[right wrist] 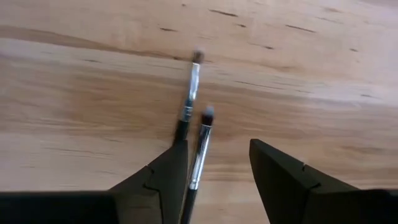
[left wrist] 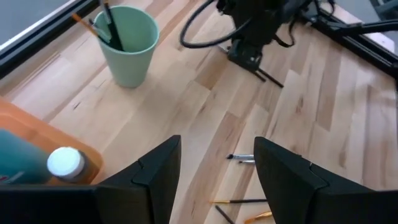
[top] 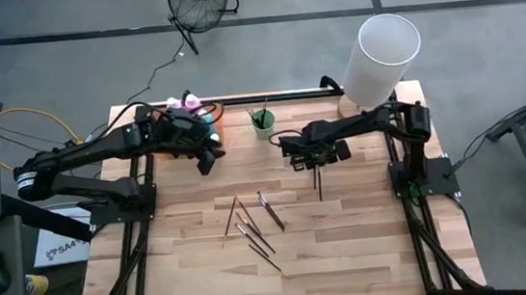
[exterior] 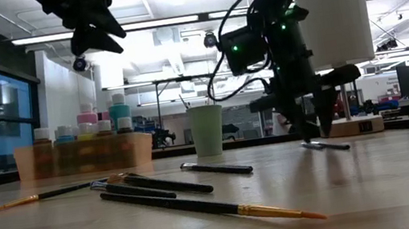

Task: Pick & Place Paint Supplies
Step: Put the black paint brush into the green cup

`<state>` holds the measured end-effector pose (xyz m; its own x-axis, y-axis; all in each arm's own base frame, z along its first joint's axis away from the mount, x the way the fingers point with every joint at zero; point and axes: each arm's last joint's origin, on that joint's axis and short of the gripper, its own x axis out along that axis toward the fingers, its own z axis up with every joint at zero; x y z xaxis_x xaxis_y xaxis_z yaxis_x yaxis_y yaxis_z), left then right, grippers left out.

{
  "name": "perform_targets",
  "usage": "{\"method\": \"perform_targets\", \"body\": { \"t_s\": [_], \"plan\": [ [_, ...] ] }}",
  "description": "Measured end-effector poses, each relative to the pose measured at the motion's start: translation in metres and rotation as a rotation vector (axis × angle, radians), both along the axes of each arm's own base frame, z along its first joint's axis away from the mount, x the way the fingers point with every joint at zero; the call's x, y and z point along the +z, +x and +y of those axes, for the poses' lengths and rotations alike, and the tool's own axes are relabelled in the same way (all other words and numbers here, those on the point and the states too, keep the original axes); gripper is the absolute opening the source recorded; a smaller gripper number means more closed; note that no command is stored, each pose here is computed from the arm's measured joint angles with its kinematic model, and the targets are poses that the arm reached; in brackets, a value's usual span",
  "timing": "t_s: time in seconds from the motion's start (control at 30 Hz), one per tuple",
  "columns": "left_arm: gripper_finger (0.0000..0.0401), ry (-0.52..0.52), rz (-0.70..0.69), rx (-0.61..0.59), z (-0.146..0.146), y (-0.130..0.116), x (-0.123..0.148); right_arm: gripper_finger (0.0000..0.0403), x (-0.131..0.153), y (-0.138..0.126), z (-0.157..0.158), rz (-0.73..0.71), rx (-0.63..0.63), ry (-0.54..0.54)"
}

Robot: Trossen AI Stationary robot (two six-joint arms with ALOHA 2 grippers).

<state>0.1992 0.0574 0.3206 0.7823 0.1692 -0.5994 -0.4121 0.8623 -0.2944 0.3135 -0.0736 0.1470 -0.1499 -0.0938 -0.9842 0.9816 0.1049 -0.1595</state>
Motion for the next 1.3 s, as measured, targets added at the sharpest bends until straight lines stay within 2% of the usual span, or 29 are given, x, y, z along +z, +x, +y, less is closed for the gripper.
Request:
{"method": "perform_targets", "body": {
  "t_s": [0.37, 1.13, 1.3],
  "plan": [
    [0.0200, 0.012, 0.002, -0.062, -0.001, 0.000, 0.000, 0.0166, -0.013, -0.006, -0.004, -0.055, -0.072, 0.028],
    [0.0200, 0.007, 0.019, -0.091, -0.002, -0.001, -0.002, 0.0165, -0.017, -0.024, -0.031, 0.022, -0.079, 0.068],
    [0.0200, 0.005, 0.025, -0.091, -0.002, -0.001, -0.002, 0.0138, -0.022, -0.028, -0.029, 0.017, -0.085, 0.081]
  ]
}}
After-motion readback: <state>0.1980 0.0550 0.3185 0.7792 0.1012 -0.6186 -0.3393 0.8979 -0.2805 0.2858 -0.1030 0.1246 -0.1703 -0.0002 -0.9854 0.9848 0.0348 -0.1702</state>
